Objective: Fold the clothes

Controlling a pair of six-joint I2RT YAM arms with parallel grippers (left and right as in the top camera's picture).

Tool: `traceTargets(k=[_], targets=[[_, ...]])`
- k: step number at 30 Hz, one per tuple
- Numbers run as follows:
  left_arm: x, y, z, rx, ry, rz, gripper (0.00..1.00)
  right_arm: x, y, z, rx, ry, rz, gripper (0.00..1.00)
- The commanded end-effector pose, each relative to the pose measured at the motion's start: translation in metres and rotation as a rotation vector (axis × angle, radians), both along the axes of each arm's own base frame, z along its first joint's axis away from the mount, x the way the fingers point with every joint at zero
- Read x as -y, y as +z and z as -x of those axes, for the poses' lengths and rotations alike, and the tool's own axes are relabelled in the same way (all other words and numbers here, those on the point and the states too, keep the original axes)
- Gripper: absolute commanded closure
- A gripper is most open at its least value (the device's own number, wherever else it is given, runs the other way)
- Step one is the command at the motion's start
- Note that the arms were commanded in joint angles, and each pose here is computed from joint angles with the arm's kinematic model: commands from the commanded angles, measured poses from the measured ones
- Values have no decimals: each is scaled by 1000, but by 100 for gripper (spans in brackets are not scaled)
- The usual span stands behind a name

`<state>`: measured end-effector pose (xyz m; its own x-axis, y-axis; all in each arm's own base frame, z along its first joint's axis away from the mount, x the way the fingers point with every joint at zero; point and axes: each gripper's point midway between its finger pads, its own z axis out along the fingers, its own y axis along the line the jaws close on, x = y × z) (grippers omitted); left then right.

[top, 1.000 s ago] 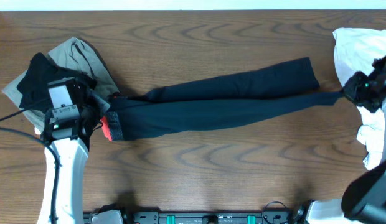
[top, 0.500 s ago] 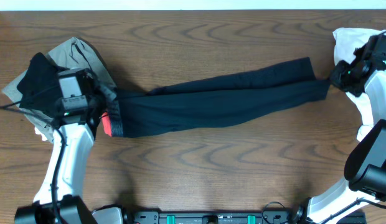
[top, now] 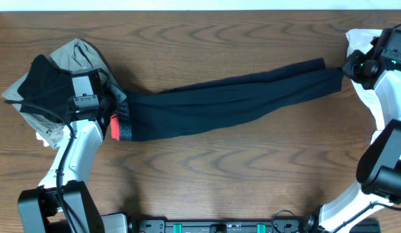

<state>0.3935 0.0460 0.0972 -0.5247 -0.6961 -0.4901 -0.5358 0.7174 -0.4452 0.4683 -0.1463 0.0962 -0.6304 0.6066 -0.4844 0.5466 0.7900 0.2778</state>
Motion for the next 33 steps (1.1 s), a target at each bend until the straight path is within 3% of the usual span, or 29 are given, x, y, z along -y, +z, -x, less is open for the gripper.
traceTargets(k=[1,12,15,16,18,20,22,33], targets=[[-11,9,-6,22,28,-55,94,-1,-16,-6,-25,-24,-5,99],[-12,-3,-8,-2,32,-57,94,-10,-37,-27,2,7,0,99],[-12,-15,-10,-23,31,-54,93,-15,-33,-38,42,22,12,86],[-12,-18,-11,-28,29,-53,91,-16,-31,-41,58,27,16,80],[-12,-22,-15,-23,29,-54,72,-19,-28,-45,73,35,22,73],[-13,-22,-18,-13,28,-54,65,-21,-28,-47,79,40,17,65],[-11,-19,-20,1,22,-49,50,-23,-29,-45,72,49,2,64],[14,16,-14,69,-81,37,49,-48,-53,-7,-98,269,-34,64]])
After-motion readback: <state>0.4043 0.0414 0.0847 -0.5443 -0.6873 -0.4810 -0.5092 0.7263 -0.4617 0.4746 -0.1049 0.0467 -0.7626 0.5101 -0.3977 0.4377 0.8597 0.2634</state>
